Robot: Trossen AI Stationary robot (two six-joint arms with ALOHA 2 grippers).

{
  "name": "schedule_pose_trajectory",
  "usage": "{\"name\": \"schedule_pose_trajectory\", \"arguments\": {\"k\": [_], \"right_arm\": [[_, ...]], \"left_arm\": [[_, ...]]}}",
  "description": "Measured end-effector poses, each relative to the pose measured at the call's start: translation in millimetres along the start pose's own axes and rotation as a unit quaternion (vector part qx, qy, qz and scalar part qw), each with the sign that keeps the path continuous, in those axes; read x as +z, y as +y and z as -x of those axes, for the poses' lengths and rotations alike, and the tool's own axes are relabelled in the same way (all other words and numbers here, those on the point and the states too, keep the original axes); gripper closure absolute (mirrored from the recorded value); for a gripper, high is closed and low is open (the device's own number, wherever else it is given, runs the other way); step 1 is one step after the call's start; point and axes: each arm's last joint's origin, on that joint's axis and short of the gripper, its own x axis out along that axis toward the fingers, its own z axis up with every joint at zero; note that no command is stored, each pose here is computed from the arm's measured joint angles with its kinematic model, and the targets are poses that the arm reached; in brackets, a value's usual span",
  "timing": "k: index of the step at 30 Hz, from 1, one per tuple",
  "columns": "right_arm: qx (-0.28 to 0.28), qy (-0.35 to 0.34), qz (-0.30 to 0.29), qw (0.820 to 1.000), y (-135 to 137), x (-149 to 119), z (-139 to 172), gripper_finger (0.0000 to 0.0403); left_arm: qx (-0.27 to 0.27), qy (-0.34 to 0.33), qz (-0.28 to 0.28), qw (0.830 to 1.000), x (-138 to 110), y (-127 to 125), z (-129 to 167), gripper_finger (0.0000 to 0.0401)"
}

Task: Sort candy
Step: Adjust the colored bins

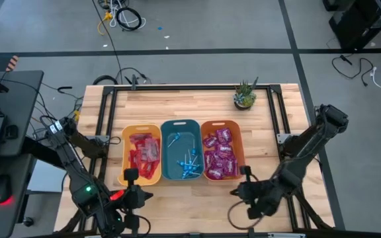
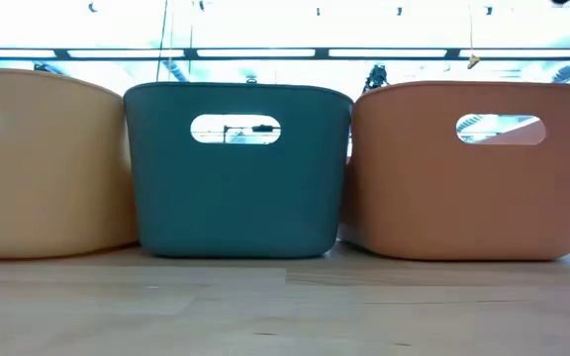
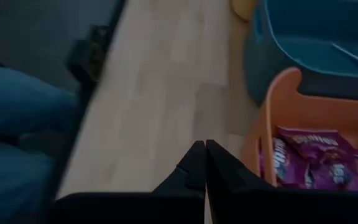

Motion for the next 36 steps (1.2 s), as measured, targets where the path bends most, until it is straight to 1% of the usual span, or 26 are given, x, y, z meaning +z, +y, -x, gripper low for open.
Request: {"name": "schedule_pose_trajectory", "arguments": {"k": [4,7,11,15,19,24,30,36], "right_arm": [[0.030,-0.027,0.002,0.999,5,0,26,0.0403],[0.036,-0.056,0.003,0.998,7,-1,44,0.0403],[0.029,-0.087,0.005,0.996,7,-1,59,0.0403],[0.030,-0.094,0.004,0.995,6,-1,63,0.0403],[0.029,-0.094,0.004,0.995,6,-1,63,0.0403],[0.026,-0.093,0.006,0.995,6,-1,62,0.0403],[0.018,-0.097,0.006,0.995,6,-1,62,0.0403],[0.017,-0.097,0.009,0.995,6,-1,62,0.0403]], "left_arm": [[-0.007,0.064,0.005,0.998,-17,-14,-7,0.0401],[0.020,0.098,-0.016,0.995,-32,-26,-18,0.0401],[0.066,0.131,-0.051,0.988,-51,-43,-39,0.0401],[0.095,0.136,-0.072,0.984,-60,-52,-54,0.0401],[0.110,0.137,-0.085,0.981,-65,-55,-59,0.0401],[0.146,0.111,-0.065,0.981,-64,-50,-60,0.0401],[0.148,0.109,-0.058,0.981,-65,-50,-62,0.0401],[0.140,0.104,-0.047,0.984,-78,-53,-74,0.0401]]}}
